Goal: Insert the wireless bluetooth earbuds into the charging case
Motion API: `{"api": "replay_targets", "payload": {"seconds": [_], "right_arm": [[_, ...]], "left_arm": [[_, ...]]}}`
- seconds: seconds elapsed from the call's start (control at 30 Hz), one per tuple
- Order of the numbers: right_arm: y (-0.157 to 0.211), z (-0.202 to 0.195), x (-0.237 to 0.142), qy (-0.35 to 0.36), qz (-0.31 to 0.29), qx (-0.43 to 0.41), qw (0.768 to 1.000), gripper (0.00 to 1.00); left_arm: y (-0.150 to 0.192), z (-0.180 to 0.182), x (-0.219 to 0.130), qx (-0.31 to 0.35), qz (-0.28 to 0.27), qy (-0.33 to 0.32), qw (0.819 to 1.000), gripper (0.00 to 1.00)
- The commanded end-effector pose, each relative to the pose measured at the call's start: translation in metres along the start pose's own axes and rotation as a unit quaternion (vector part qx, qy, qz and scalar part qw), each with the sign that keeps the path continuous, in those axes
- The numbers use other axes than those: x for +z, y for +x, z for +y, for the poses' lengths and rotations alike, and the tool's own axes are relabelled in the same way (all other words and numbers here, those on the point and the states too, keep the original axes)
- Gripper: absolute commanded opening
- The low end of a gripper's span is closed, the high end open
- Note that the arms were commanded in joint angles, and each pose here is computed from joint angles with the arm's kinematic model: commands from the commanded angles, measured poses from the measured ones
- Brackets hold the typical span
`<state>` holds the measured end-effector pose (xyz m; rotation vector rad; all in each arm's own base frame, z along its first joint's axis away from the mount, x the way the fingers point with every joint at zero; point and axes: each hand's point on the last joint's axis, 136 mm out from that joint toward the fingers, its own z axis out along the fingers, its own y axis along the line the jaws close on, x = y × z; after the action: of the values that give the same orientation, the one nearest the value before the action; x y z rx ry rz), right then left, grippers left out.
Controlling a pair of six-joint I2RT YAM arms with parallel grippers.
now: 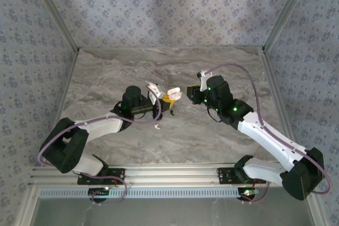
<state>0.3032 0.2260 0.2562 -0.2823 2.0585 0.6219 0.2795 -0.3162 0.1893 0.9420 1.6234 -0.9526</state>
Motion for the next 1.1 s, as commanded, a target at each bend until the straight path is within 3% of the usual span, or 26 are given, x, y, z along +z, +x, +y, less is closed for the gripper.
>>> {"api": "replay_targets", "payload": {"seconds": [0.0,1.07], "right_arm": [[-0.023,0.017,-0.002,-0.034,-0.026,-0.032,0.999,0.24],[-0.012,0.018,0.029,-0.049,-0.006,-0.030,0.998,0.25]], "left_arm": [[-0.037,-0.002,0.003,0.041,-0.048,0.001,0.998,0.08],[-0.060,-0.010,-0.001,0.062,-0.071,0.006,0.995,0.08]]}}
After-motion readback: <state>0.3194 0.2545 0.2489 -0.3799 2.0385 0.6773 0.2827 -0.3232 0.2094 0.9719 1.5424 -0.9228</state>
